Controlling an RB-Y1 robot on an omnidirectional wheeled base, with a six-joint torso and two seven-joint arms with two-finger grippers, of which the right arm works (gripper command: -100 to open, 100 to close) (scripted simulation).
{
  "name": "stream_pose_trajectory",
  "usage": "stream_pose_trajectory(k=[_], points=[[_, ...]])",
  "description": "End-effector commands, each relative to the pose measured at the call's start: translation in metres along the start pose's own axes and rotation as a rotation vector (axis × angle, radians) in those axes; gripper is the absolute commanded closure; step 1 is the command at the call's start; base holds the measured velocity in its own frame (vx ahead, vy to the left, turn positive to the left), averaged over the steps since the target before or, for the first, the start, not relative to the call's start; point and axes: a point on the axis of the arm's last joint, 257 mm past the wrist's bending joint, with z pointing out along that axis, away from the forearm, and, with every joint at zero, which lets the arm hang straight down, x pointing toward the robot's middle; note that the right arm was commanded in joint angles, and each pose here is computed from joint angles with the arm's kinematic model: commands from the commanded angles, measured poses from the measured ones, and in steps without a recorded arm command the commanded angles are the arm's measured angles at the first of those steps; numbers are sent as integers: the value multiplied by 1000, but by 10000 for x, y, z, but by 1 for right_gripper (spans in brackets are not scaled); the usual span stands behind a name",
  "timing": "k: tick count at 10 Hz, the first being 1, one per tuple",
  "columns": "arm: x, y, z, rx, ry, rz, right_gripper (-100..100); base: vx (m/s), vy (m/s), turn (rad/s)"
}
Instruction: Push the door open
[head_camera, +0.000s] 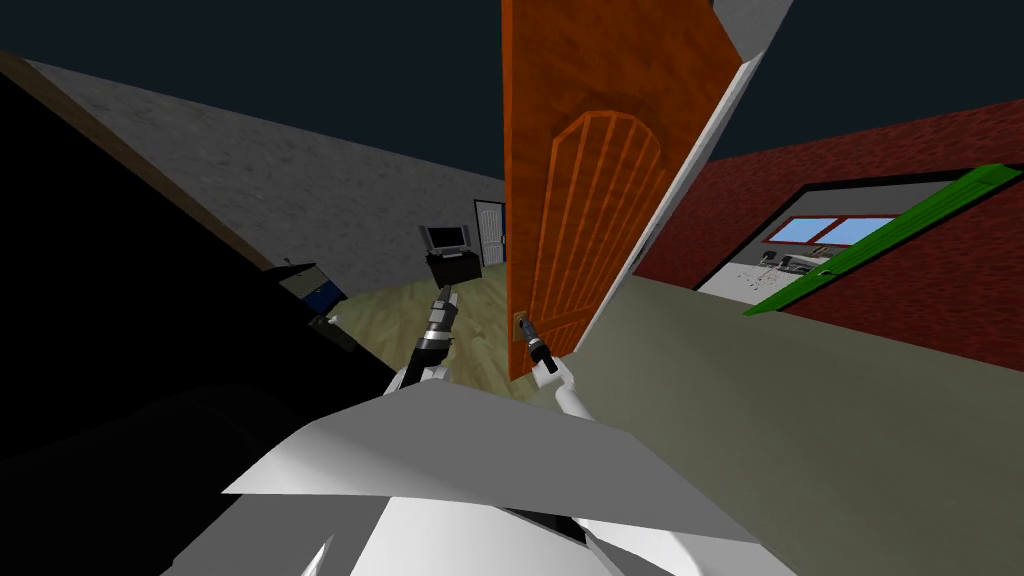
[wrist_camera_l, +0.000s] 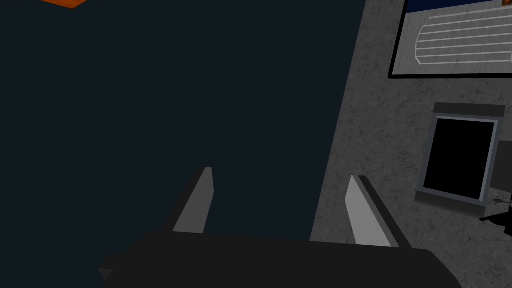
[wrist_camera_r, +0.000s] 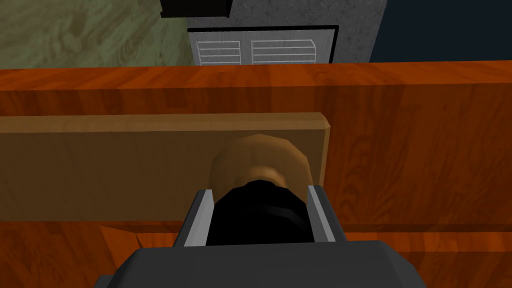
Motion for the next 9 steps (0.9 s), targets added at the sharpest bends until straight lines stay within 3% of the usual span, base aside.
stream_pose_trajectory(k=[1, 6, 9], points=[[-126, 44, 21, -11, -18, -10, 100, 114, 150, -34], [-505, 33, 0, -7, -86, -21, 100, 127, 160, -47], [-650, 35, -10, -6, -114, -23, 100, 103, 107, -49]])
